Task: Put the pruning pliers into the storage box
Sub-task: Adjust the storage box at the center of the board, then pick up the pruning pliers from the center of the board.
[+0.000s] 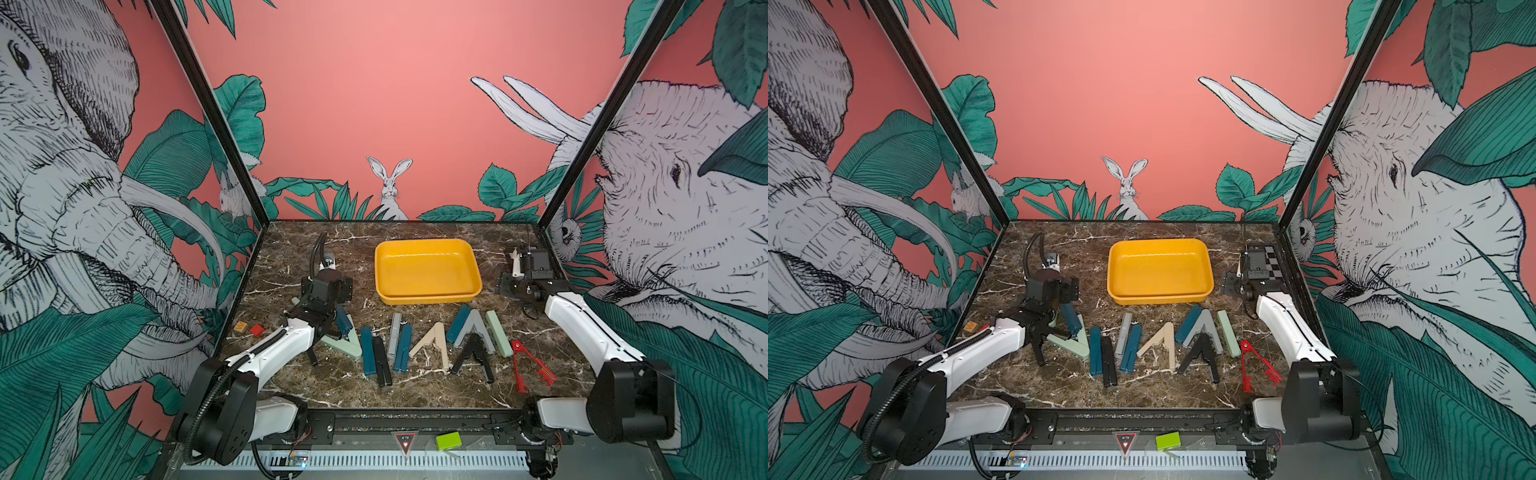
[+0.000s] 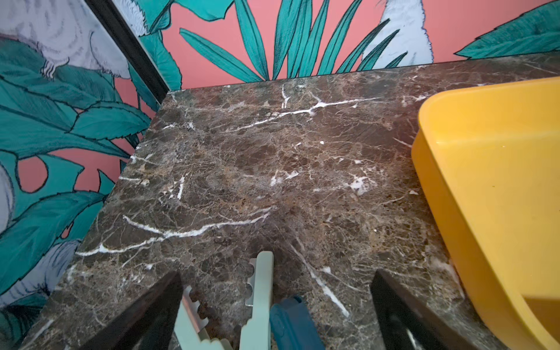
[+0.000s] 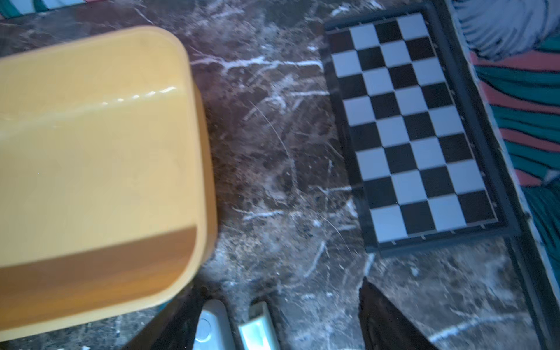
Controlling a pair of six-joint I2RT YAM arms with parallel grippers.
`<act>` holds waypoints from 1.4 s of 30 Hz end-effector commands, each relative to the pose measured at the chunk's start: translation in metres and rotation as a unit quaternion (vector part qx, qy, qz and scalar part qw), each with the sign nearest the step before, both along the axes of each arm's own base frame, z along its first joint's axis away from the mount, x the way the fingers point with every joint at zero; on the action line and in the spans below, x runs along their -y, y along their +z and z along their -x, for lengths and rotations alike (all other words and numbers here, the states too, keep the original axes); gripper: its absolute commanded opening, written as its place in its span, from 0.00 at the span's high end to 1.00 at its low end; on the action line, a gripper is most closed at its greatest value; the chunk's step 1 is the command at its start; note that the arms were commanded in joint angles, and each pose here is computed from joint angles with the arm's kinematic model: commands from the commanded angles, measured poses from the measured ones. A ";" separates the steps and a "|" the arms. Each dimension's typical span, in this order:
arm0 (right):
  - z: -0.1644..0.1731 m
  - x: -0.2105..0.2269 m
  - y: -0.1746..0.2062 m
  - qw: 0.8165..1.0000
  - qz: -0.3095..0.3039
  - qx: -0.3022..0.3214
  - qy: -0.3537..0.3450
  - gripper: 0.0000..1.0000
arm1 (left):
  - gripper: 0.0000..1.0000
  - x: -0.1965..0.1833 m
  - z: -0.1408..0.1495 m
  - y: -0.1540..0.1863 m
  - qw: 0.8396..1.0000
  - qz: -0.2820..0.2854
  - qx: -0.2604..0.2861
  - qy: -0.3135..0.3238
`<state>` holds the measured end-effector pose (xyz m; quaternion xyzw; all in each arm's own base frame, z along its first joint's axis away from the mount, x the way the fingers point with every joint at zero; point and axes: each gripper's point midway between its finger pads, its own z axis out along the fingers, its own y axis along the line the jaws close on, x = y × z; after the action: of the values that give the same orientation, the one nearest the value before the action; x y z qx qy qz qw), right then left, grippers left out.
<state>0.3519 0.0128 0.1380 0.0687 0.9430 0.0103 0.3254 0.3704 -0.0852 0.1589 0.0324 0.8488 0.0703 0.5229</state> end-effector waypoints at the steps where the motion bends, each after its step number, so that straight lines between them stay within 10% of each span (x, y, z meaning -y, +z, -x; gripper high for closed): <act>1: 0.033 -0.004 -0.020 0.998 -0.021 -0.054 -0.006 0.26 | 0.01 0.015 -0.013 0.024 0.999 -0.006 0.035 -0.021; 14: 0.097 -0.009 -0.067 0.987 -0.010 -0.160 -0.014 0.40 | 0.01 0.025 -0.019 0.036 0.998 0.019 0.059 -0.031; 42: 0.103 -0.028 -0.113 0.974 -0.034 -0.222 -0.004 0.60 | 0.01 0.022 -0.016 0.044 0.997 0.011 0.063 -0.033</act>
<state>0.2448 0.0368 0.0262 0.0749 0.9922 0.0164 0.0982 0.3864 -0.1063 0.1798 0.0538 0.8278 0.0524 0.5559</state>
